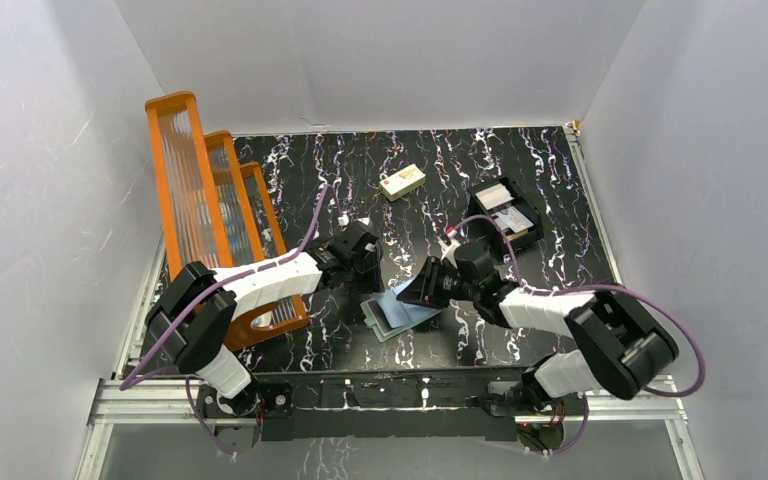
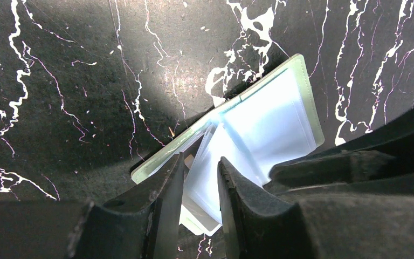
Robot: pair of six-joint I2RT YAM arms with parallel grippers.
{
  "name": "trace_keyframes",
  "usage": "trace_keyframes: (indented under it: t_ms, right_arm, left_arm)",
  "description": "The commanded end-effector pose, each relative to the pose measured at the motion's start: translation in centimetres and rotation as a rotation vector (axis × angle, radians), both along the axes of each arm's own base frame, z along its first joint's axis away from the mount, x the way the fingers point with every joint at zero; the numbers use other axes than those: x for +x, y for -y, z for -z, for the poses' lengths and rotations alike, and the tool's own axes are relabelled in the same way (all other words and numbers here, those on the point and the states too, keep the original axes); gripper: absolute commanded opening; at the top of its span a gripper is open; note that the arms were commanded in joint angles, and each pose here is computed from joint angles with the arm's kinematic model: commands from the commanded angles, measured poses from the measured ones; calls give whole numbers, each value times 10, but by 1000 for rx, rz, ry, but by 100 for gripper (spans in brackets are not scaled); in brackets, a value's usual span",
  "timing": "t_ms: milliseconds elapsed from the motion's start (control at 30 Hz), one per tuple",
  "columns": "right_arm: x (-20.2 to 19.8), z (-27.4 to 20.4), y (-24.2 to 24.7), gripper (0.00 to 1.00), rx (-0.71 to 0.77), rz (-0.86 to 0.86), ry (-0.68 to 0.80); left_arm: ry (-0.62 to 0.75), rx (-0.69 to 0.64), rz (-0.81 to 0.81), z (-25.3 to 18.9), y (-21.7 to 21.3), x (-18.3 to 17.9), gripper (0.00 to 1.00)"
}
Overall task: Put the credit cards into the card holder
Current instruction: Turn over the card slot in the card holder.
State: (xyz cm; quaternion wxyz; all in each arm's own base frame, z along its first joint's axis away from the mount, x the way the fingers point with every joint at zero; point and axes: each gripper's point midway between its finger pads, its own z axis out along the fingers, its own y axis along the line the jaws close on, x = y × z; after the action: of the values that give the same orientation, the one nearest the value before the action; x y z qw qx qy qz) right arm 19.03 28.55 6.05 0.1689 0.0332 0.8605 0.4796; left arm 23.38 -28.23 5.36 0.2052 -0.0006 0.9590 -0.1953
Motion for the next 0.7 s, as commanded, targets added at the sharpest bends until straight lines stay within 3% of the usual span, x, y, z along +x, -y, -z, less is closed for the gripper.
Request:
trace_keyframes:
  t_ms: [0, 100, 200, 267, 667]
  right_arm:
    - [17, -16, 13, 41, -141, -10, 174]
    - [15, -18, 22, 52, -170, 42, 143]
    - [3, -21, 21, 64, -92, 118, -10]
    - [-2, -31, 14, 63, 46, 191, -103]
    - [-18, -7, 19, 63, 162, 406, -340]
  left_arm:
    - [20, -1, -4, -9, 1, 6, 29]
    - [21, -5, -6, -9, 2, 7, 29]
    - [24, 0, -2, -9, 2, 8, 29]
    - [29, 5, -6, -10, 1, 9, 29]
    - [29, 3, -5, -11, 0, 8, 29]
